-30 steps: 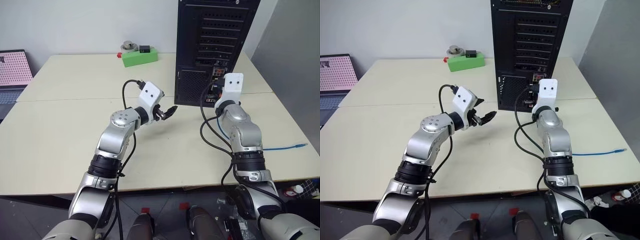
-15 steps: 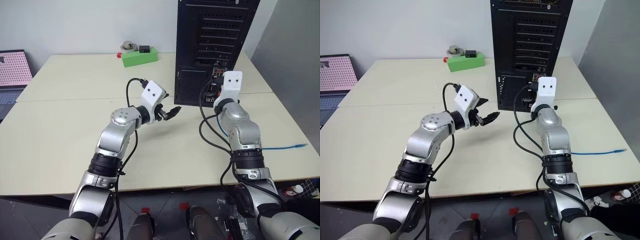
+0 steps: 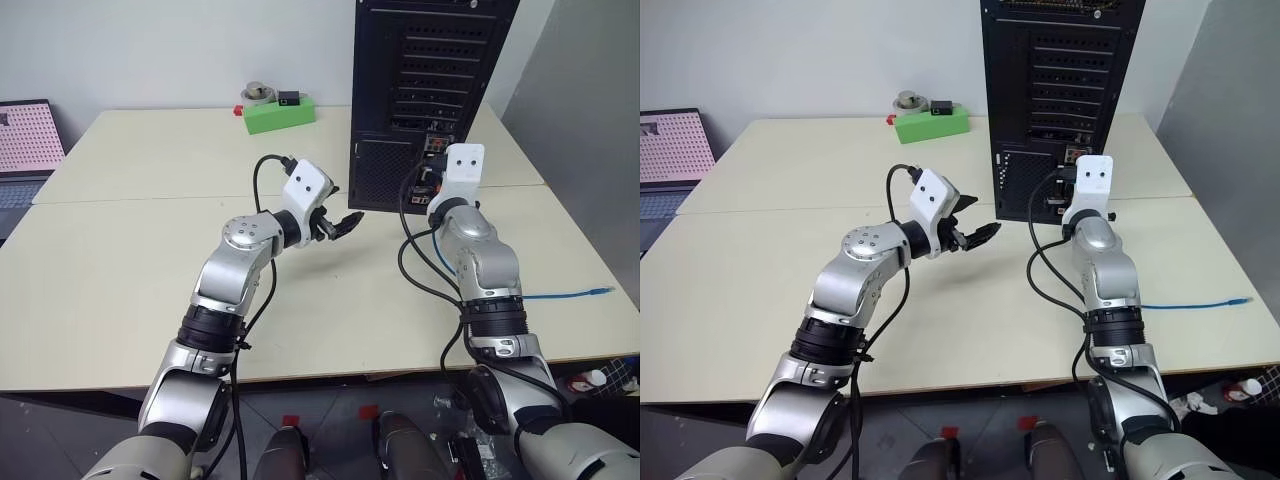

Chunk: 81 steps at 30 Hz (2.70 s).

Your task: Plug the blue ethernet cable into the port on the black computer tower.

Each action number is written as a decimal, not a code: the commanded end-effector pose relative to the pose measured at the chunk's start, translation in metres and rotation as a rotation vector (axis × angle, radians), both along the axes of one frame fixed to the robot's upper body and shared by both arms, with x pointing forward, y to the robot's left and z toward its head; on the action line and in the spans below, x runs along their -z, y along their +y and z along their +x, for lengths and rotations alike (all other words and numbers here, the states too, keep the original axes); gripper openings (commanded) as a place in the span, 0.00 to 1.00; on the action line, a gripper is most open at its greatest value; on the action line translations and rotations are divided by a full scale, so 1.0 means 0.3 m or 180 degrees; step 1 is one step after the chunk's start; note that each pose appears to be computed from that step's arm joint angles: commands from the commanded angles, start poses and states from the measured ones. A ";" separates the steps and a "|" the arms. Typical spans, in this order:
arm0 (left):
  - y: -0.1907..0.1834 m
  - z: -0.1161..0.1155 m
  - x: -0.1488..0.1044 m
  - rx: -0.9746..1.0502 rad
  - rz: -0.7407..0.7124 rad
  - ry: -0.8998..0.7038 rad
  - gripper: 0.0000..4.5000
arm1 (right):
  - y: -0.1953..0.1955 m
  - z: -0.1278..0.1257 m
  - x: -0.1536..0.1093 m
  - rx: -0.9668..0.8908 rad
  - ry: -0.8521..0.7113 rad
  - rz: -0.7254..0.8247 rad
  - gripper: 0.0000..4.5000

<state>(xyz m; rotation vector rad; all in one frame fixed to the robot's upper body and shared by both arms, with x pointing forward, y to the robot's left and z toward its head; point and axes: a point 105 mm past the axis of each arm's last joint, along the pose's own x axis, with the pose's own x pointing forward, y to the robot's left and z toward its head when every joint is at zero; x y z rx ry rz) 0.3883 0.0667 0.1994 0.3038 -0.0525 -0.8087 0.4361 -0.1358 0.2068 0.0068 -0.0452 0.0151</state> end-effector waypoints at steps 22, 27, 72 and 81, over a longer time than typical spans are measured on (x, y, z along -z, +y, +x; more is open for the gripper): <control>-0.015 -0.011 -0.069 0.0060 -0.0048 -0.0245 0.85 | 0.039 0.009 -0.107 -0.0053 -0.0329 -0.0175 0.00; -0.017 -0.011 -0.066 0.0064 -0.0047 -0.0242 0.85 | 0.042 0.009 -0.098 -0.0058 -0.0313 -0.0198 0.00; -0.016 -0.011 -0.063 0.0063 -0.0025 -0.0254 0.85 | 0.006 0.025 -0.075 0.0107 -0.0223 -0.0212 0.00; -0.016 -0.009 -0.065 0.0049 -0.0026 -0.0266 0.85 | 0.030 0.052 -0.071 0.0142 -0.0180 -0.0302 0.00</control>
